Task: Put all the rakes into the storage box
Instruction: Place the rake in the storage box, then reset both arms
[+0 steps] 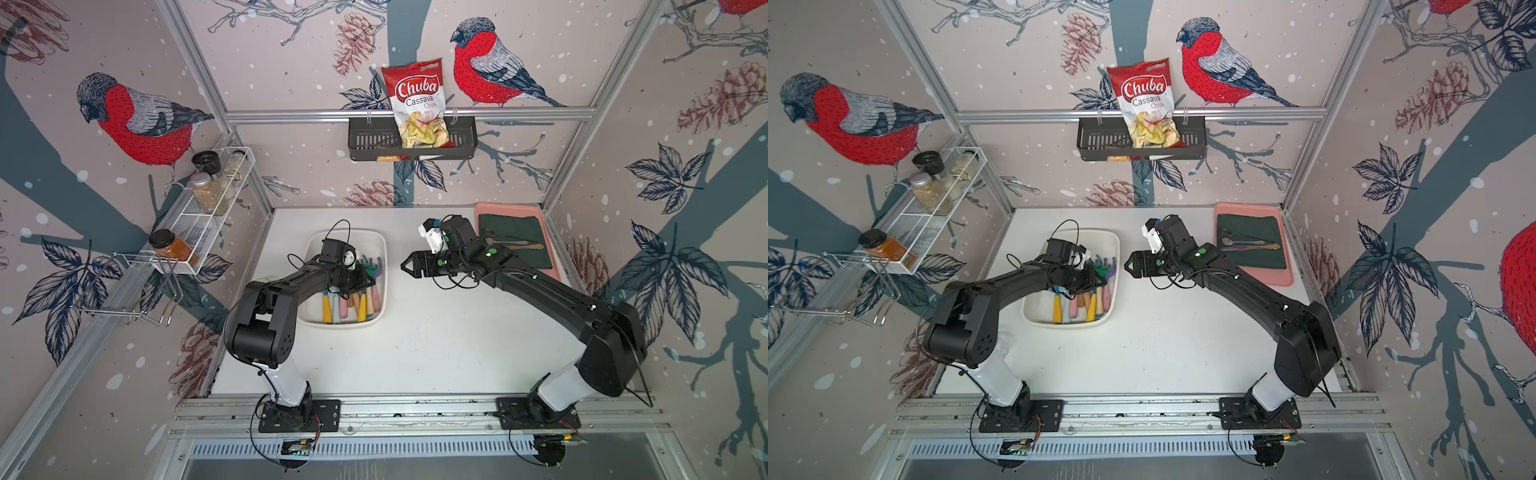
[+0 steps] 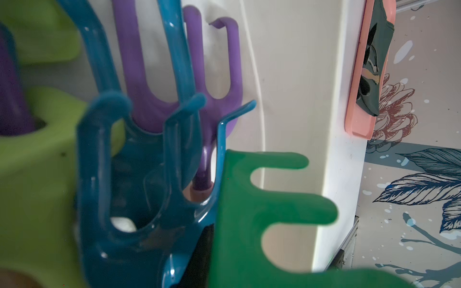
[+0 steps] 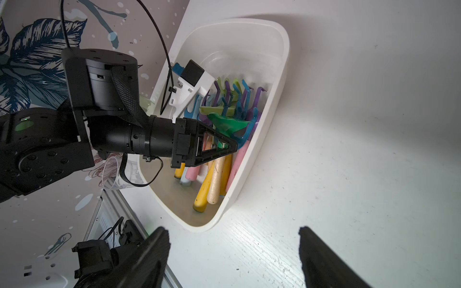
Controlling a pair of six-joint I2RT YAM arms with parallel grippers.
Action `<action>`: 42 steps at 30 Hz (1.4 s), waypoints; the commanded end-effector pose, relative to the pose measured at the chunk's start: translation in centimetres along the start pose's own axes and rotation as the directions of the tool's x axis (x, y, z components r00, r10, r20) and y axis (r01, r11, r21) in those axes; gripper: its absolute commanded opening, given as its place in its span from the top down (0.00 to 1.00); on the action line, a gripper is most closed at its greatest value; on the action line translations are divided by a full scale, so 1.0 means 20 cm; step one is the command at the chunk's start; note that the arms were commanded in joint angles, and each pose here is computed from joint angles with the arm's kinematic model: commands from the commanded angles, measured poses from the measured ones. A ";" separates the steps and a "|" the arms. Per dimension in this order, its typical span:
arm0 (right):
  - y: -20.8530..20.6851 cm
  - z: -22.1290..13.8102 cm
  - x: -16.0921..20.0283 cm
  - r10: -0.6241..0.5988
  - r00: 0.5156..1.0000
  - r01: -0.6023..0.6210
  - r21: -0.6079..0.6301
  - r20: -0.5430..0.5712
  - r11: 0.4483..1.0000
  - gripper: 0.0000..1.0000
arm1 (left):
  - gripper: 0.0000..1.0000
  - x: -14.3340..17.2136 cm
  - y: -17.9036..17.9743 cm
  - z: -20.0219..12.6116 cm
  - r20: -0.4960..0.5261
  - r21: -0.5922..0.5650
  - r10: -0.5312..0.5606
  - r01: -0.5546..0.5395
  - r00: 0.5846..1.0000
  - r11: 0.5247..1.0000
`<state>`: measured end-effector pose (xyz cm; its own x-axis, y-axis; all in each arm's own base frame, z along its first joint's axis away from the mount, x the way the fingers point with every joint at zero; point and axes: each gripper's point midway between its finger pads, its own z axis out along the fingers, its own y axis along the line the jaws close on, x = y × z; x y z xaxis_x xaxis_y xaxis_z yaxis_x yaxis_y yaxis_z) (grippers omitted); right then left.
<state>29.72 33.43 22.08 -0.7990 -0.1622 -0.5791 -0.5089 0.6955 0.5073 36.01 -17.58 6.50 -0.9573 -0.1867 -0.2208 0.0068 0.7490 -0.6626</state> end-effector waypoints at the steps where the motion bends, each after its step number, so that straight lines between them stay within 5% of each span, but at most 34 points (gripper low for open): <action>1: 0.00 -0.03 -0.02 -0.013 1.000 0.013 0.001 0.018 1.000 0.16 | 0.72 -0.04 0.00 -0.01 0.031 -0.006 0.031 -0.031 0.999 1.000; 13: -0.04 -0.12 -0.04 -0.005 0.999 0.004 0.028 0.052 1.000 0.15 | 0.35 -0.08 -0.07 -0.09 0.074 0.006 0.038 -0.038 0.997 0.999; 17: -0.10 -0.18 -0.08 0.029 0.994 -0.031 0.024 0.106 0.999 0.05 | 0.05 -0.12 -0.17 -0.21 0.112 0.011 0.068 -0.070 0.991 0.997; 25: -0.37 -0.42 -0.22 0.083 0.965 -0.122 0.144 0.248 0.982 0.00 | 0.03 -0.23 -0.30 -0.65 0.347 -0.023 0.150 -0.151 0.926 0.988; 28: -0.53 -0.56 -0.25 0.093 0.924 -0.186 0.222 0.372 0.957 0.00 | 0.03 -0.29 -0.25 -0.87 0.483 -0.138 0.207 -0.160 0.851 0.978; 34: -0.79 -0.82 -0.19 -0.009 0.778 -0.300 0.385 0.628 0.873 0.00 | 0.03 -0.33 -0.08 -1.24 0.771 -0.350 0.303 -0.026 0.560 0.936; 38: -0.94 -0.86 -0.06 -0.076 0.703 -0.353 0.440 0.707 0.825 0.00 | 0.03 -0.27 0.08 -1.32 0.810 -0.472 0.411 0.051 0.418 0.880; 42: -1.15 -0.90 0.08 -0.131 0.712 -0.433 0.577 0.690 0.692 0.00 | 0.03 -0.21 0.26 -1.38 0.796 -0.582 0.514 0.174 0.319 0.794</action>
<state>33.27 7.97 18.89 -0.4408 0.2827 -0.8519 0.0472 0.9551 0.2925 32.29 1.15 20.76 -0.2700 -0.2836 -0.9202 -0.1922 0.9523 -0.2371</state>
